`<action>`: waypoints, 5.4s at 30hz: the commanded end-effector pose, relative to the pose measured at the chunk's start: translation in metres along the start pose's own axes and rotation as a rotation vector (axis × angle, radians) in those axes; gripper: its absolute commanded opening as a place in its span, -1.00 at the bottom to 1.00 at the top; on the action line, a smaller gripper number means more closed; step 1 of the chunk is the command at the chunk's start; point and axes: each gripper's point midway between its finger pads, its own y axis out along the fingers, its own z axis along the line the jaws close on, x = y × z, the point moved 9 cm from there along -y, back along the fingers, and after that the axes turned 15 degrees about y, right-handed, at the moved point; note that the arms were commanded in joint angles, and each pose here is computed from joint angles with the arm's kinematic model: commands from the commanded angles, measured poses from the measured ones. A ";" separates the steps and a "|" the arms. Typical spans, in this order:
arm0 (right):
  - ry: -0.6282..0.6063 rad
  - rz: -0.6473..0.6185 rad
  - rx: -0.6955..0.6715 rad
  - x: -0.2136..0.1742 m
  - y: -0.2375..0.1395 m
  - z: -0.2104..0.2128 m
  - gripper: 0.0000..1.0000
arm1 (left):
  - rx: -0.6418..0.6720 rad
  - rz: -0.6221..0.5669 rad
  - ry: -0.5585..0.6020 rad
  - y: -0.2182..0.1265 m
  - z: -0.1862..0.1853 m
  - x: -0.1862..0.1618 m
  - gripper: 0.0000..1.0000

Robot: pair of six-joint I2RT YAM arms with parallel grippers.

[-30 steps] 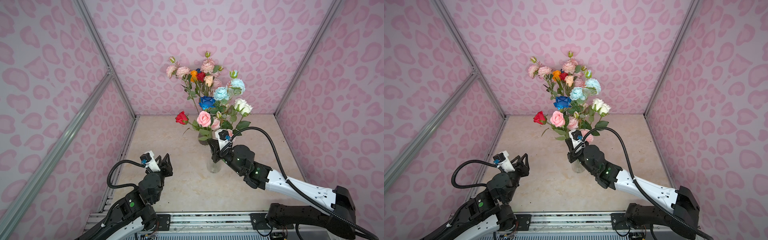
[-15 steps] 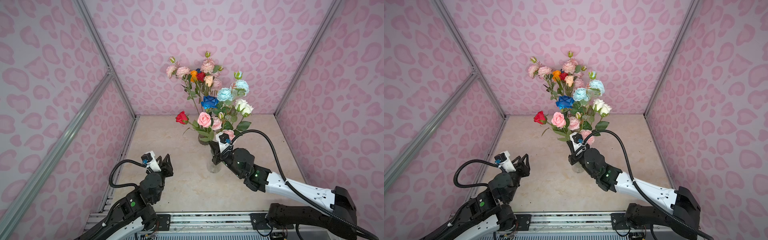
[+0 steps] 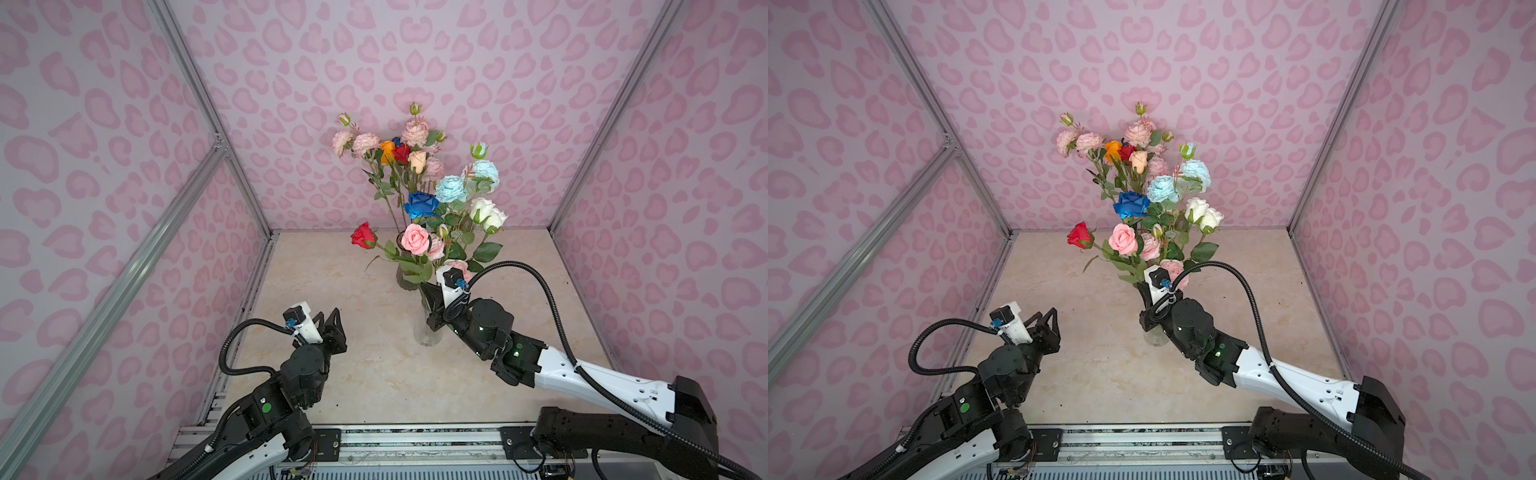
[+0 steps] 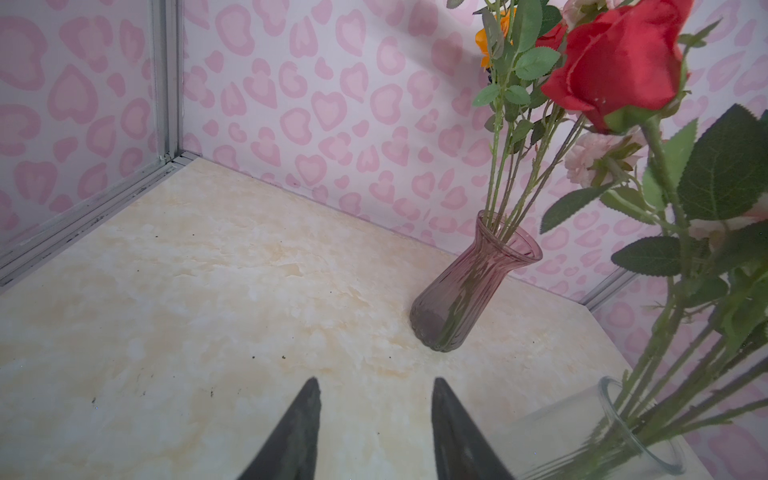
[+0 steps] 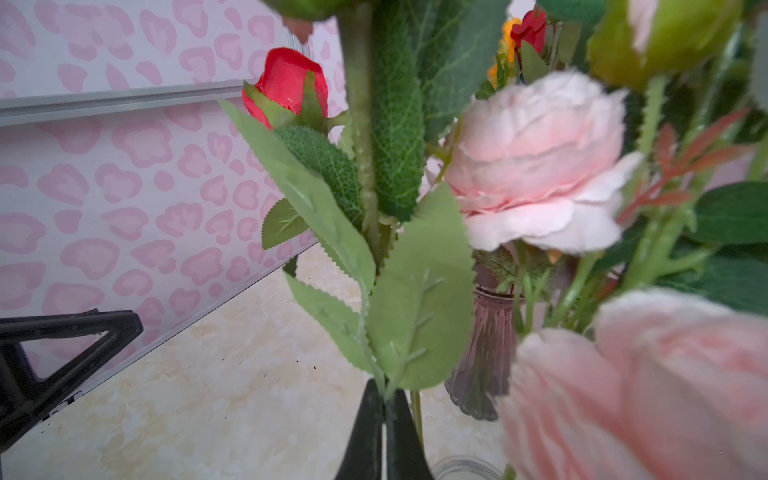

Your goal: Arrange the flowers into the vase

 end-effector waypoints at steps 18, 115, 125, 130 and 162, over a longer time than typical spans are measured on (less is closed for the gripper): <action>0.016 0.047 -0.090 -0.013 -0.002 -0.011 -1.00 | -0.006 -0.017 -0.026 0.000 0.000 0.002 -0.11; -0.063 -0.173 -0.780 -0.047 -0.094 -0.235 0.99 | 0.221 0.045 0.274 0.117 0.086 -0.043 0.96; -0.088 -0.128 -0.830 -0.088 -0.064 -0.274 1.00 | 0.096 0.151 0.388 0.159 0.100 -0.074 0.96; -0.088 -0.133 -0.862 -0.097 -0.059 -0.288 1.00 | 0.166 0.118 0.353 0.164 0.119 -0.079 0.96; 0.033 -0.013 -0.841 -0.095 -0.043 -0.322 1.00 | 0.181 0.129 0.353 0.171 0.122 -0.089 0.96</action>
